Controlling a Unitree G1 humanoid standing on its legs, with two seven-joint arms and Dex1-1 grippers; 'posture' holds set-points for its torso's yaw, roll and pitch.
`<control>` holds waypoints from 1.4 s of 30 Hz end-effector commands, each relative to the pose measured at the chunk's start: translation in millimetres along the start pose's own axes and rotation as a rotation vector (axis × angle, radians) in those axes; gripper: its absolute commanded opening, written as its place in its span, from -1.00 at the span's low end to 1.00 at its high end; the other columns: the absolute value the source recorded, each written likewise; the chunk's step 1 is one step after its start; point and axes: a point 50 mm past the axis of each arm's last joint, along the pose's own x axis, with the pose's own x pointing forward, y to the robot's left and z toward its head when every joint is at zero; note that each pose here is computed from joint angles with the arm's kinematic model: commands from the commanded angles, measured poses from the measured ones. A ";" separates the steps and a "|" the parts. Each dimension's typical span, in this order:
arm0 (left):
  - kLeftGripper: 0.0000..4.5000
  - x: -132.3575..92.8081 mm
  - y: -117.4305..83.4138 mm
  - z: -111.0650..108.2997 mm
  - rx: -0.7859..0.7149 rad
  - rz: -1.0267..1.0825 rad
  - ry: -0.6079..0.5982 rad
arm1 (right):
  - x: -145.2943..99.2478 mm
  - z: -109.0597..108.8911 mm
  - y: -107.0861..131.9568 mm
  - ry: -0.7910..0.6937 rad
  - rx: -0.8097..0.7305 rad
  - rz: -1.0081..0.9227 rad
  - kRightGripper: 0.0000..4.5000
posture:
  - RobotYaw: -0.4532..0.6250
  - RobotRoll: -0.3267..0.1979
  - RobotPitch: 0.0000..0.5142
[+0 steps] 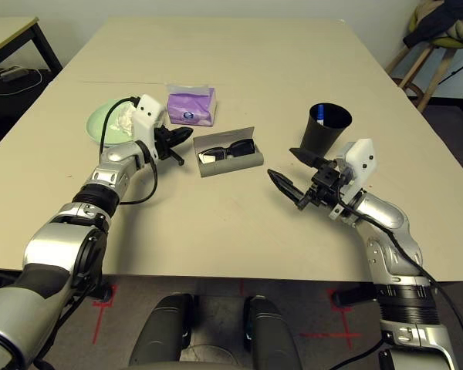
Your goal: Organize and tidy the items on the table.
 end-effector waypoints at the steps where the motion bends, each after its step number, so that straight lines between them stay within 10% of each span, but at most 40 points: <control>1: -0.99 2.6 -11.4 -6.8 0.006 -0.122 0.043 | -0.3 2.1 2.2 0.000 -0.001 0.005 1.00 | 0.03 0.25 -0.53; 31: -0.99 -19.9 -33.3 -30.9 -0.069 -0.444 0.157 | -4.1 -2.6 -6.9 0.061 0.046 -0.060 1.00 | 0.03 0.25 -0.55; 39: -0.99 -23.1 -23.4 7.0 -0.104 -0.419 -0.122 | -1.4 4.4 -11.4 0.051 0.038 -0.023 1.00 | 0.05 0.25 -0.57; 42: -0.57 -36.4 -27.5 18.9 -0.107 -0.506 -0.176 | -1.4 11.2 -17.7 0.077 0.017 0.062 1.00 | 0.07 0.25 -0.58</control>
